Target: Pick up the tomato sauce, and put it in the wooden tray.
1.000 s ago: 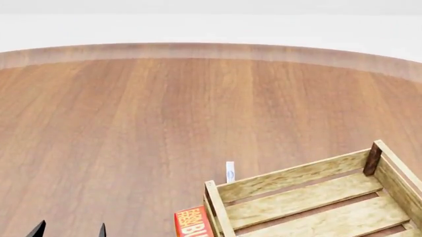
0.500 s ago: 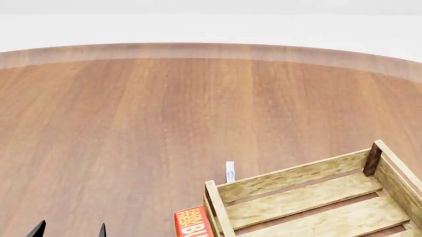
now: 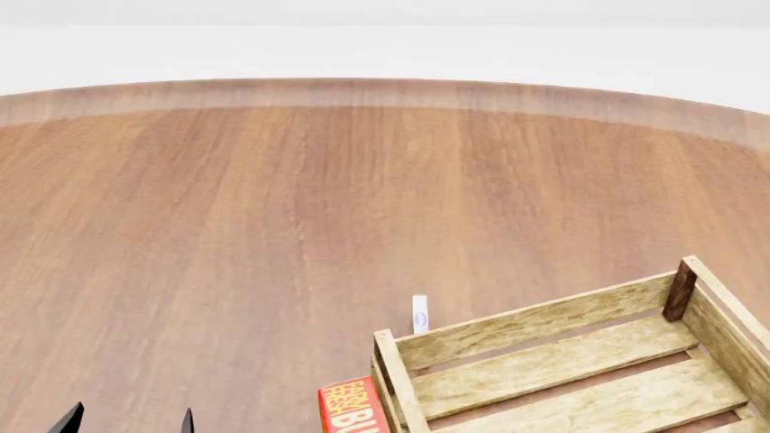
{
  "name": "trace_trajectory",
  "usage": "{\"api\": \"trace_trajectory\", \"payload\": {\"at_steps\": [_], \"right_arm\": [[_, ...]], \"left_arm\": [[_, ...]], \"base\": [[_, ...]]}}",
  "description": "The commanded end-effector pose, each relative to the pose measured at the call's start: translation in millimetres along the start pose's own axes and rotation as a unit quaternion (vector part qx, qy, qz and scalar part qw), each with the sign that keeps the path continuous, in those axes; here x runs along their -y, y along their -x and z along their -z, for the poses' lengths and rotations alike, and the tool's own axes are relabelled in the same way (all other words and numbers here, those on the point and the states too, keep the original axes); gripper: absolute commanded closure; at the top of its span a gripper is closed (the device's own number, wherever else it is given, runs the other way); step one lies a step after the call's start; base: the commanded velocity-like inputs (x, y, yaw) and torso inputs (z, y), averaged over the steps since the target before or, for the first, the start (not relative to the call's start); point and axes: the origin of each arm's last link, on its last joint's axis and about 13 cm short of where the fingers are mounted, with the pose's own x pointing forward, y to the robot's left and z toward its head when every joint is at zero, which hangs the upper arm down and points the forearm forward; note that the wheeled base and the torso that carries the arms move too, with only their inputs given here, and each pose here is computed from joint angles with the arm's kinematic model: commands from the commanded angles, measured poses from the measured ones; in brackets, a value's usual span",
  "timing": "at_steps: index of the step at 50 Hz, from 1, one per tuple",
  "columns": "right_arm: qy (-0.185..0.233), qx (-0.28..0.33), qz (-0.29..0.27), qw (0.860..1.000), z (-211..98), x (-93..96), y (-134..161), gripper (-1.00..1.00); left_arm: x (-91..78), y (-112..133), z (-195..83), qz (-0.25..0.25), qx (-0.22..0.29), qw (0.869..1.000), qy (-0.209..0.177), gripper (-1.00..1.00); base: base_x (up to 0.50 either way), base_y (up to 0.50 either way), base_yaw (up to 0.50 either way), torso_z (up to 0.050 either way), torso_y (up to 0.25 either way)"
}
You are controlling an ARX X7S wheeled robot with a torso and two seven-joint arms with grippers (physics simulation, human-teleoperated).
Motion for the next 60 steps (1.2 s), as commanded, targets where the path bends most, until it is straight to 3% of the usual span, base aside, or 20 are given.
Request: {"api": "trace_trajectory", "payload": {"at_steps": [1,20,30,60], "right_arm": [[0.006,-0.029,0.002,1.0,16.5,-1.7,-2.2,-1.0],[-0.006,-0.054,0.005,0.999,30.2,0.4,-2.1,-1.0],[0.015,-0.066,-0.019,0.998,36.6,-1.8,-1.0,-1.0],[0.025,-0.112,-0.01,0.993,58.1,-3.5,-23.0,-1.0]], "left_arm": [[0.0,0.7,-0.4,0.008,0.006,1.0,0.009,-1.0],[1.3,3.7,-2.6,0.008,0.005,1.0,0.009,-1.0],[2.0,1.9,0.1,0.008,0.005,1.0,0.009,-1.0],[0.2,2.3,-0.8,0.009,0.005,1.0,0.008,-1.0]], "base": [[0.0,0.0,0.0,0.0,0.0],[0.0,0.0,0.0,0.0,0.0],[0.0,0.0,0.0,0.0,0.0],[0.0,0.0,0.0,0.0,0.0]]}}
